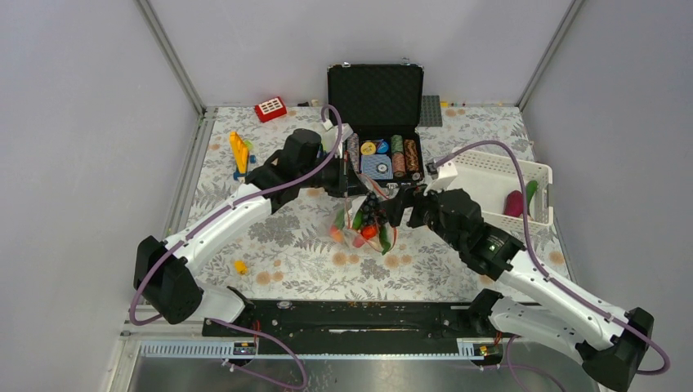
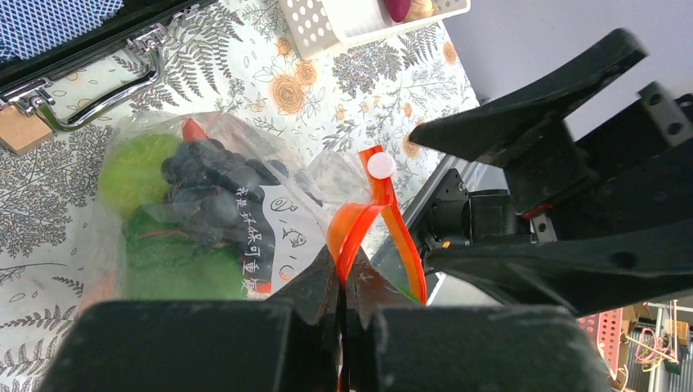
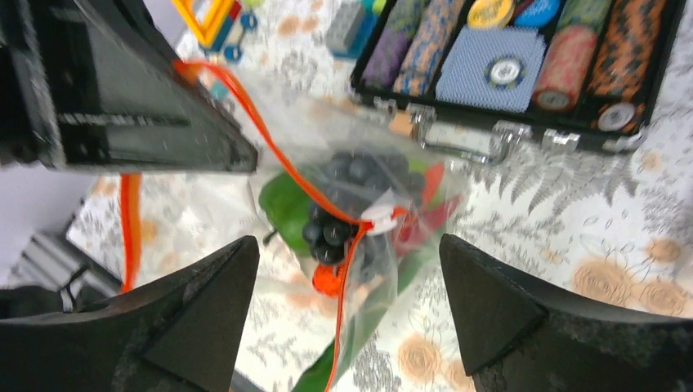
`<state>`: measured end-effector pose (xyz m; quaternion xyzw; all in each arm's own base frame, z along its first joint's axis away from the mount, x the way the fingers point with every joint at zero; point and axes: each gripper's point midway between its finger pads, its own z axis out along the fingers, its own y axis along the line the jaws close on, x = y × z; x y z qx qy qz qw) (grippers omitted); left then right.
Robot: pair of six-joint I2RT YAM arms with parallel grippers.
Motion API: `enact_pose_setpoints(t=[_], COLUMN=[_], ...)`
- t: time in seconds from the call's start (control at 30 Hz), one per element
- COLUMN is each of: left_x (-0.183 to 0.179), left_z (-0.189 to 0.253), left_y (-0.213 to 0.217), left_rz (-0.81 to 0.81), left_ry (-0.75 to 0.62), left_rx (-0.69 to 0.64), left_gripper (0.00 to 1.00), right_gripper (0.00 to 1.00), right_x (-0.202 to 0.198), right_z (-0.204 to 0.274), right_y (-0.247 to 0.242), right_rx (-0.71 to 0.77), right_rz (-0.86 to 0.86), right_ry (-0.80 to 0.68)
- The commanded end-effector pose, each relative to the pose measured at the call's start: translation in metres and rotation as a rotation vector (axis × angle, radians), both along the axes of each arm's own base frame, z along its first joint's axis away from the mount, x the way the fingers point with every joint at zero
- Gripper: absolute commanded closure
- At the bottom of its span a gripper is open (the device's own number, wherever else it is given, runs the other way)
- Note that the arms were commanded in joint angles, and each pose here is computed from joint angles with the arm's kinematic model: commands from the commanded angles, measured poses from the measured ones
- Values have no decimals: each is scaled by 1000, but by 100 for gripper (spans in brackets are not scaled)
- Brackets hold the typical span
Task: Place the food in the zip-top bag and seal the zipper
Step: Adjust the zipper food storage bag at the center of the board.
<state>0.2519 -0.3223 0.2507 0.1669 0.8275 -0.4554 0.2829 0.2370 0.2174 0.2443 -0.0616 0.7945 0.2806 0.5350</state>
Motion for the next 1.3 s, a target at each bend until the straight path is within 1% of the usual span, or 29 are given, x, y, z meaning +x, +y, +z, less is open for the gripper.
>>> enact_pose_setpoints(t=[0.0,0.07,0.17,0.2,0.23,0.27,0.4,0.47,0.53,0.57,0.63,0.7,0.8,0.87,0.97,1.07,1.17,1.2,1.23,1.27], left_x=[-2,-2,-4,-5,-7,-9,-13,-14,-13,-9,1,7,12,16,18,9,1,-1,-4,-7], left_z=[21,19,19,18,17,15,10,10,6,5,6,15,30,35,38,40,39,38,35,33], left_y=[-5,-5,-4,-3,-2,-1,6,9,18,25,41,53,59,59,53,39,32,32,32,33], left_rz=[-43,-43,-50,-52,-54,-55,-48,-40,-23,11,76,110,112,107,65,-35,-90,-96,-103,-112], left_ry=[-67,-62,-62,-59,-56,-53,-56,-65,-82,-103,-165,-239,-334,-369,-388,-382,-369,-365,-357,-351], left_rx=[-47,-42,-42,-38,-33,-27,-10,4,52,93,168,210,226,237,238,194,164,160,156,152], left_gripper=[100,100,100,100,100,99,98,98,99,99,99,98,97,96,96,95,84,76,59,45], right_gripper=[12,14,30,38,44,51,81,99,100,100,100,100,100,100,100,100,100,100,100,100], right_x=[-20,-23,-11,-6,-2,0,-5,-7,-14,-19,-31,-42,-56,-64,-72,-66,-53,-48,-44,-41], right_z=[-13,-16,-28,-33,-36,-38,-48,-46,-32,-18,9,32,56,70,81,81,69,62,53,45], right_y=[12,16,10,5,-1,-2,14,18,18,19,19,13,1,1,9,9,4,3,1,0], right_rx=[-42,-27,-48,-70,-93,-106,-96,-80,-64,-50,-17,-6,-8,27,68,75,72,67,63,61], right_rz=[118,133,47,5,-38,-54,6,24,48,80,139,161,154,164,211,177,86,54,22,-3], right_ry=[94,125,147,156,164,176,242,256,253,236,208,206,257,290,312,313,319,326,334,345])
